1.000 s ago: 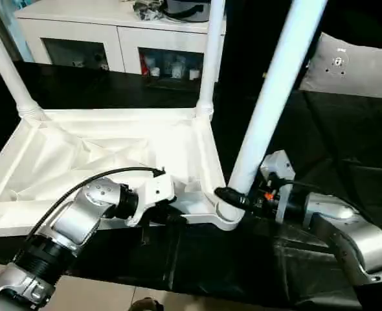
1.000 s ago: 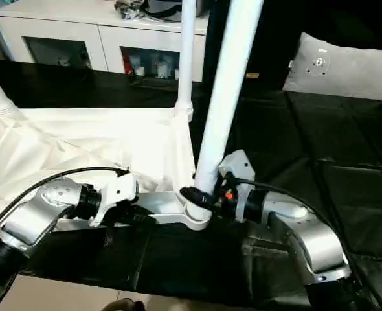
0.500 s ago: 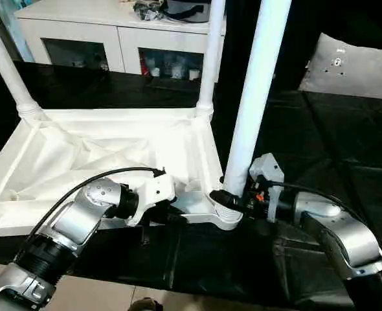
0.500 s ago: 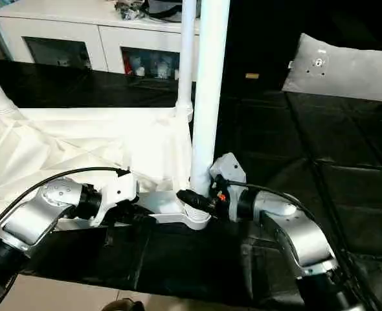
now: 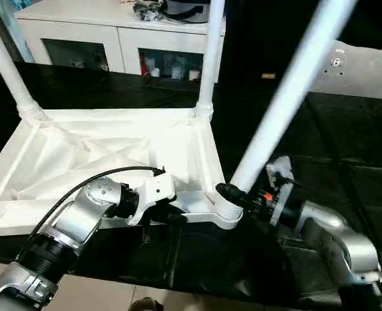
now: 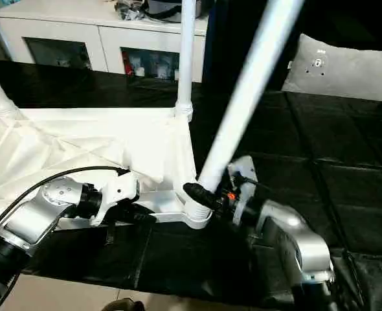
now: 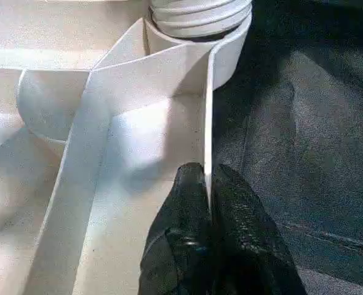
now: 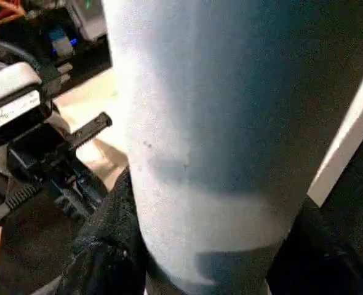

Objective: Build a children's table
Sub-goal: Insert table leg to table base

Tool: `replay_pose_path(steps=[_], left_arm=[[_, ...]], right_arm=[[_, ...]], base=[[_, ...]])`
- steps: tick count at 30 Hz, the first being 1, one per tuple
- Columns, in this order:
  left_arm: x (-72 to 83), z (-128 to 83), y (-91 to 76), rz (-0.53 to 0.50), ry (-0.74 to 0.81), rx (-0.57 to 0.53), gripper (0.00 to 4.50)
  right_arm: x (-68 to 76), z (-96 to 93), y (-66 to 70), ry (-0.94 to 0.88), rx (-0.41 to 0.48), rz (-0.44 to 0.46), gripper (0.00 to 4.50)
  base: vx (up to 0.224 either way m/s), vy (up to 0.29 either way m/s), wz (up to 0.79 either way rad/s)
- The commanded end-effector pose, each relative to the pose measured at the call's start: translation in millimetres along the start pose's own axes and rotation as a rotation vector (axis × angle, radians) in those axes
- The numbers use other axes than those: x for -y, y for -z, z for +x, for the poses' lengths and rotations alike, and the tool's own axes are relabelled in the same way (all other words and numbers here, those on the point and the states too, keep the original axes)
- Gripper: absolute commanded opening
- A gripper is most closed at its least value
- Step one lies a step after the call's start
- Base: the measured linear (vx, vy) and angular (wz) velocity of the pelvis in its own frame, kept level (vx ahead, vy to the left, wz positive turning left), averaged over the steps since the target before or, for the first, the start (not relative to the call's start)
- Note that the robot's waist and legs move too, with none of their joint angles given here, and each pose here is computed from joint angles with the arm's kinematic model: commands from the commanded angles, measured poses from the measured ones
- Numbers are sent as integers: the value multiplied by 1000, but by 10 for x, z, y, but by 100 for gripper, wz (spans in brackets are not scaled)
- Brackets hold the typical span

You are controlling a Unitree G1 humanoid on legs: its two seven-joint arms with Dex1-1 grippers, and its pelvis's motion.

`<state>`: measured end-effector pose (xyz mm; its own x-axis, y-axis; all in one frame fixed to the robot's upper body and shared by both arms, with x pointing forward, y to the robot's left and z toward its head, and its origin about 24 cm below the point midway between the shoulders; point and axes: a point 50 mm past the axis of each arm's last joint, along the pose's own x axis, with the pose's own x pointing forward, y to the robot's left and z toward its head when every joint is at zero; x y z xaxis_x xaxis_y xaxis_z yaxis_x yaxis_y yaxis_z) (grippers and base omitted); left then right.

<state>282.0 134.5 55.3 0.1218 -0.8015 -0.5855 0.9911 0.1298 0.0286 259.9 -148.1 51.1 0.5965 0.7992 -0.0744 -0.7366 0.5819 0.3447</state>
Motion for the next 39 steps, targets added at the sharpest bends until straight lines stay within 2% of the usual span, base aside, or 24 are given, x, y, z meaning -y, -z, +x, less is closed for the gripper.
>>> replay_pose_path(steps=[1,4,5,6,10,13,17,18,19,22,28,30,31,32,36,39], left_arm=[[-112,-77,-85,7,-77,35,0],[-126,-73,-92,8,-80,35,0],[-127,-73,-92,8,-80,34,0],[-129,-75,-90,10,-81,32,0],[-132,-77,-89,14,-80,28,0],[-135,-81,-84,26,-74,14,0],[-134,-79,-85,31,-69,12,0],[-134,-79,-85,31,-69,12,0],[-130,-75,-86,43,-56,10,0],[-129,-66,-91,51,-45,6,0],[-224,-52,-167,82,-39,22,0],[-350,-45,-249,102,-53,32,0],[-461,-45,-328,117,-71,39,0],[-493,-48,-353,120,-79,41,0],[-550,-59,-391,120,-92,42,0],[-563,-101,-358,120,-82,25,0]], right_arm=[[-12,-53,105,25,9,23,192],[-16,-118,196,53,-3,-24,192],[-17,-126,203,55,-6,-32,192],[-17,-152,222,60,-37,-85,192],[-10,-172,229,57,-85,-149,192],[16,-166,235,27,-201,-261,191],[13,-141,301,-30,-291,-293,191],[13,-141,301,-30,-291,-293,191],[14,-110,376,-74,-364,-302,191],[25,-75,431,-96,-405,-303,191],[27,-17,454,-125,-377,-280,191],[13,11,424,-149,-352,-266,191],[-1,32,409,-168,-341,-254,191],[-7,36,410,-171,-339,-250,191],[-15,47,415,-169,-333,-240,191],[19,91,424,-99,-308,-243,191]], base=[[0,0,0],[0,0,0],[0,0,0],[0,0,0],[0,0,0],[0,0,0],[0,0,0],[0,0,0],[0,0,0],[0,0,0],[0,0,0],[0,0,0],[0,0,0],[-53,18,4],[-27,11,1],[0,0,0]])
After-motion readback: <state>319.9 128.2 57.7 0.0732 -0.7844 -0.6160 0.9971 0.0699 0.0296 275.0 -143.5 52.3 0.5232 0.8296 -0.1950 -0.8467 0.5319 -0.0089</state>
